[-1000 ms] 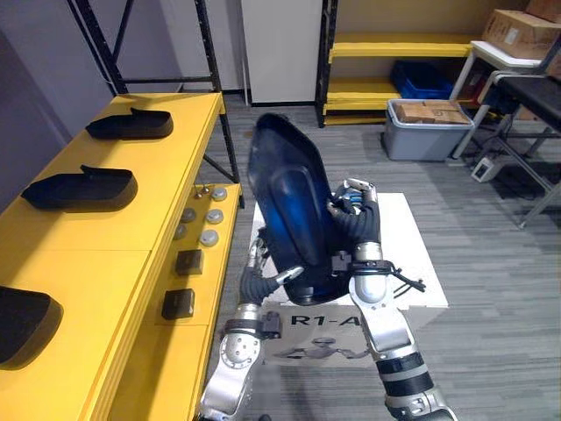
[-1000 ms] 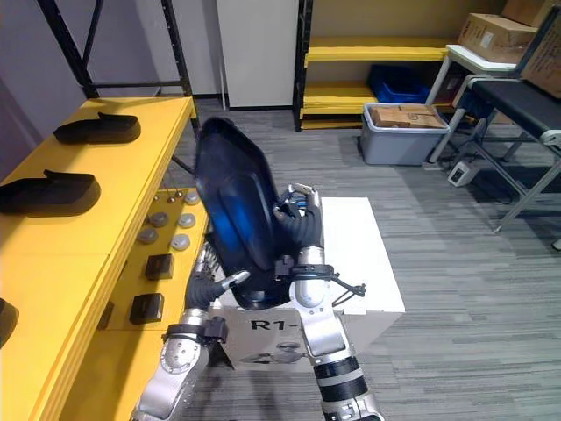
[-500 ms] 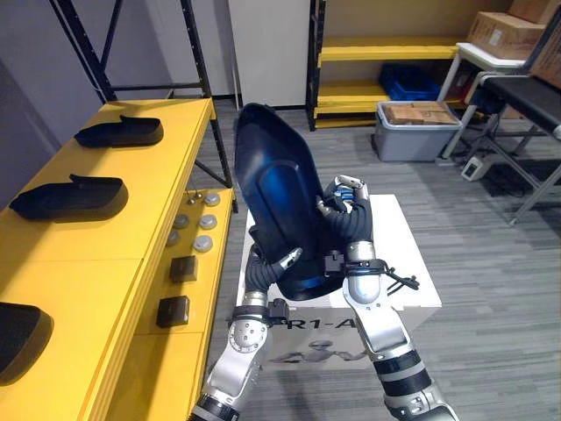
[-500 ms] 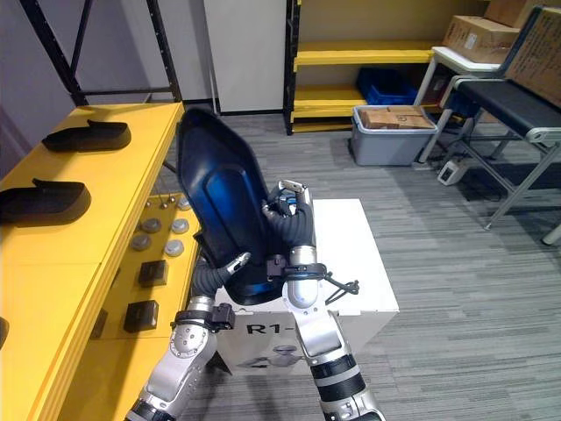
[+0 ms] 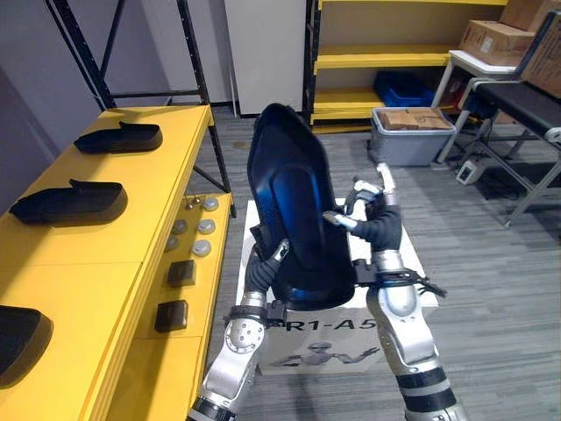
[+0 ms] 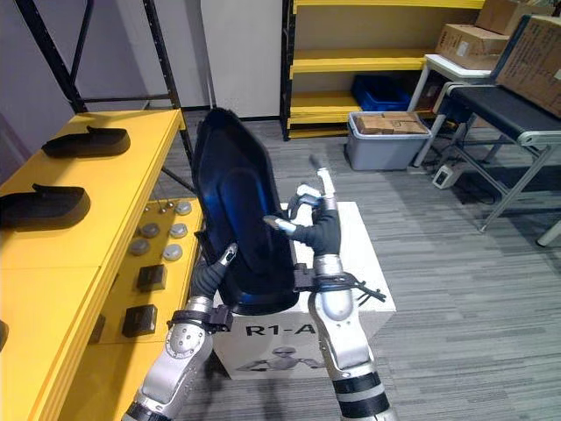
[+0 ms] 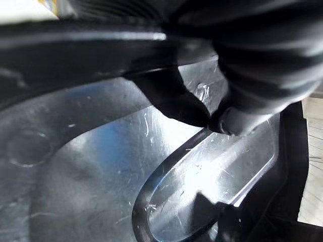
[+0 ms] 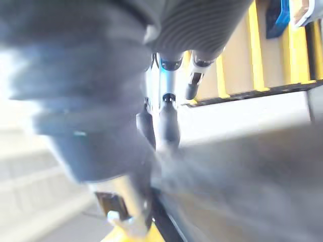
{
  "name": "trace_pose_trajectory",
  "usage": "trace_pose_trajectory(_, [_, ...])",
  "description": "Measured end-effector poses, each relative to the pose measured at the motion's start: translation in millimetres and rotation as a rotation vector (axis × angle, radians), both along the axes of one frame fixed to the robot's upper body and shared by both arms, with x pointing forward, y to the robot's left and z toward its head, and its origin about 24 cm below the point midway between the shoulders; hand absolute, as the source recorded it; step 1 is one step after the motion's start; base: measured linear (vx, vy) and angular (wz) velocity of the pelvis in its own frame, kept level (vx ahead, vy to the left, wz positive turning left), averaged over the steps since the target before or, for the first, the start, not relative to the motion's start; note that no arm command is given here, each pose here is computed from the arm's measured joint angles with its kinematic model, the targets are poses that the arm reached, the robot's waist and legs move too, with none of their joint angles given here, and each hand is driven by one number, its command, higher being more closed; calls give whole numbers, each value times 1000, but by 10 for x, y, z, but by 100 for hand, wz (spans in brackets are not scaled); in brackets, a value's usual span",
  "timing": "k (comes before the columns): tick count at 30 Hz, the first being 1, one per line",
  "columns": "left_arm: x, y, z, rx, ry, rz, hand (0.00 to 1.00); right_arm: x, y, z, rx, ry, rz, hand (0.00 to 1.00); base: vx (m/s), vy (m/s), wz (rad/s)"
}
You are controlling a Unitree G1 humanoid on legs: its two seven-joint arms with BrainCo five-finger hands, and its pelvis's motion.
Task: Walk over and take plastic housings, then place them on the shelf
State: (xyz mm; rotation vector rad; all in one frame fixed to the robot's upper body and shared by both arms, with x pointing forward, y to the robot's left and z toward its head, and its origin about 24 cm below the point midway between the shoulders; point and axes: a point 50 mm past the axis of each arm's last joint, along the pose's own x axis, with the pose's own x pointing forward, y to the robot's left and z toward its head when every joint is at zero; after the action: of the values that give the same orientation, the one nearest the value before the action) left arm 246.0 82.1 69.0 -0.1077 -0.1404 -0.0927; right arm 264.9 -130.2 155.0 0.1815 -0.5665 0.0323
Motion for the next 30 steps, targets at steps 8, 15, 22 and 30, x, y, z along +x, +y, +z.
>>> trace_pose_trajectory(8, [-175,464,-63,-30,8,183,100,-314,-1289,-15,197,-58,-482,0,13,0,-3])
trace_pose_trajectory(15, [-343,595,-49,-27,0,210,100,-642,-1773,-1242,121,534,-675,0,18,4,-10])
trace_pose_trajectory(22, [-471,634,-111,-17,22,204,100,-1336,-1630,-2442,131,1163,-630,0,36,1,1])
trace_pose_trajectory(30, [-535,605,-173,-27,54,191,100,-1761,-923,-2977,113,1489,-357,0,-1,-2,18])
